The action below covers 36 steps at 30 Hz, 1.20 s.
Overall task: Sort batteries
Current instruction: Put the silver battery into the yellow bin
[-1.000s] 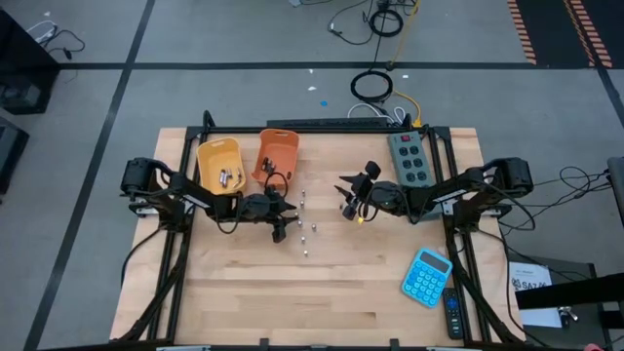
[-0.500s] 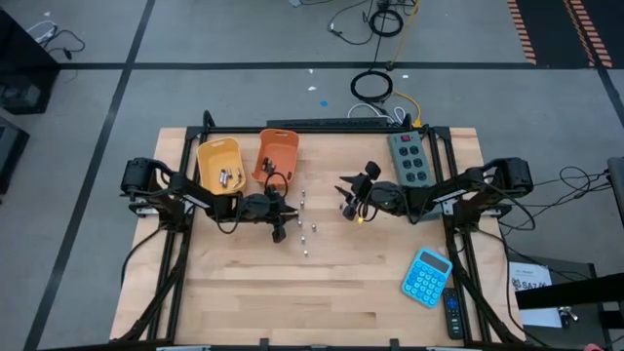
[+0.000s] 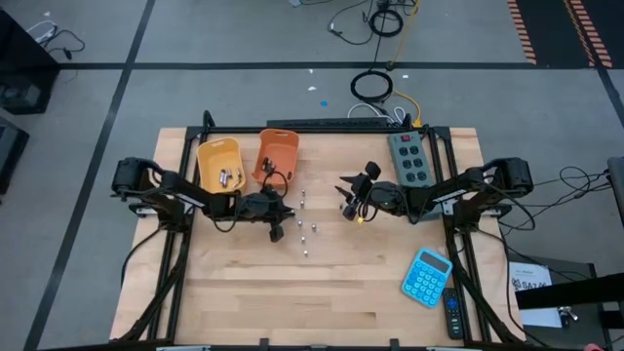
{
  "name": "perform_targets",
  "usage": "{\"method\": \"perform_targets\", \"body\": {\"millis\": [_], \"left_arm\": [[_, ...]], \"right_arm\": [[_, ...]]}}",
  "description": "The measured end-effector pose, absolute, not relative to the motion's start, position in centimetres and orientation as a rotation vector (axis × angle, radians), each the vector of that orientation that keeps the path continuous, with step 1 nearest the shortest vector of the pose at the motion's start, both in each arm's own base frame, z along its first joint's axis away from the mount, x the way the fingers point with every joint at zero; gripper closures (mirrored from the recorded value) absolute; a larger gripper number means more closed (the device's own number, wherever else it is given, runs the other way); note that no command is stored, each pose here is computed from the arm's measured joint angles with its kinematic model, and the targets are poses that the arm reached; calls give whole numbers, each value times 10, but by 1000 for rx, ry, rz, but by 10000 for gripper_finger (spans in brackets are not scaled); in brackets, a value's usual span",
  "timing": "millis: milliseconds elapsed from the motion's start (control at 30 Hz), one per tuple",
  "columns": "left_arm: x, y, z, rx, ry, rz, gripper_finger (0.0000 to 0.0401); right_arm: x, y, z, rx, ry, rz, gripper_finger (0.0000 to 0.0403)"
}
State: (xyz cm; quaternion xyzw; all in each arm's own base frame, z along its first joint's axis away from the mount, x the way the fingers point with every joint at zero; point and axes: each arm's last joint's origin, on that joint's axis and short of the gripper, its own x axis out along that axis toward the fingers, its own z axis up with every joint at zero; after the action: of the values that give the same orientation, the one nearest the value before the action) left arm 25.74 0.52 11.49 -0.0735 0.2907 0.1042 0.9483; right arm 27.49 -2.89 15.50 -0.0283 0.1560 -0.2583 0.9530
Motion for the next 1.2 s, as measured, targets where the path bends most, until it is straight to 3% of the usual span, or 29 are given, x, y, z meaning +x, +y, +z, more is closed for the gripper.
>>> {"method": "perform_targets", "body": {"millis": [233, 500, 700, 867, 1200], "left_arm": [[236, 6, 147, -143, 612, 271, 355], [202, 13, 180, -84, 573, 537, 355], [179, 19, 190, -78, 547, 782, 355], [166, 21, 197, -124, 501, 887, 355], [139, 25, 185, -290, 618, 1030, 355]], "right_arm": [[275, -29, 154, -58, 324, -525, 261], [275, -29, 154, -54, 322, -526, 261], [275, -29, 154, -54, 323, -526, 261], [275, -29, 154, -54, 322, -526, 261], [275, -29, 154, -47, 321, -527, 261]]}}
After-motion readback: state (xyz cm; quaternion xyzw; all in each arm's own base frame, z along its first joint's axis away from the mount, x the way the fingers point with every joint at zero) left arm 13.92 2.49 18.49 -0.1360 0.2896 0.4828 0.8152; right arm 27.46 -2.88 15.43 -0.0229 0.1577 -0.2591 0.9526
